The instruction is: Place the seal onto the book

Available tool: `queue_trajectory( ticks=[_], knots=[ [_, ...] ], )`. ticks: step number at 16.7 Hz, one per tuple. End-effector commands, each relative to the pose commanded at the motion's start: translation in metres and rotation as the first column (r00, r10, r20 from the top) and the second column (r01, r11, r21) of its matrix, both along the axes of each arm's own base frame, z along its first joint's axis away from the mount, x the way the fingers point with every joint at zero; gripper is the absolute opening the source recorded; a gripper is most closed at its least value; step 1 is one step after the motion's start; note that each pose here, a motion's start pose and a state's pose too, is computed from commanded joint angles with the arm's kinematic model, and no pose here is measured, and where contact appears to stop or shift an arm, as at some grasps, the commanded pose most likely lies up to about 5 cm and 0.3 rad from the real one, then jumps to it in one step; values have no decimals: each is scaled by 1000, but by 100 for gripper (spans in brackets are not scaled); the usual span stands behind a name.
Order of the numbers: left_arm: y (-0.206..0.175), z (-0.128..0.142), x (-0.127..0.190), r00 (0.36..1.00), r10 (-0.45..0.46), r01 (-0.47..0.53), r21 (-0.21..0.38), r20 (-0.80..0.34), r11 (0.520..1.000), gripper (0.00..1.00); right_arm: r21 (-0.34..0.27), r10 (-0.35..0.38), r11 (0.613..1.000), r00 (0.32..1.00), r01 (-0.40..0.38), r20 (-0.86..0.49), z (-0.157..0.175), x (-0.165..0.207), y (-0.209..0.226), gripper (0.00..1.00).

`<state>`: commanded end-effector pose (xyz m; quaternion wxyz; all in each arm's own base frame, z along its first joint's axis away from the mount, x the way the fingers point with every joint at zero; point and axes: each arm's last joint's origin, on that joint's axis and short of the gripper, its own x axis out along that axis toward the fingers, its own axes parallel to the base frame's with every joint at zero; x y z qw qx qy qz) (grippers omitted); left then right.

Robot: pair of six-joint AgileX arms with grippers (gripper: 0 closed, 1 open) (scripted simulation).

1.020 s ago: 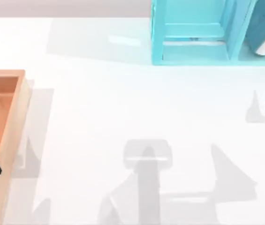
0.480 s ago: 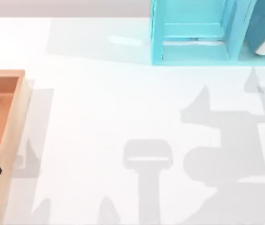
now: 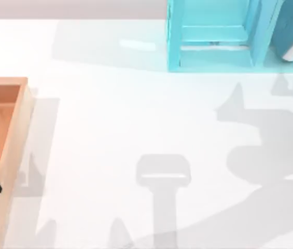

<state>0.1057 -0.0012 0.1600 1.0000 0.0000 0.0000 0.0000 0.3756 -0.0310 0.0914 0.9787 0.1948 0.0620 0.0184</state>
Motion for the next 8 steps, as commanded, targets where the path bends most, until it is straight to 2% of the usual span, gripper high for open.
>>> queue_trajectory(
  ticks=[5,8],
  knots=[
    [0,0,0,1000,0,0,0,0,1000,100,-1,3,1000,1000,-3,-3,-1,3,2,100],
    [0,0,0,1000,0,0,0,0,1000,100,0,0,1000,1000,0,-1,-3,24,2,100]
  ],
)
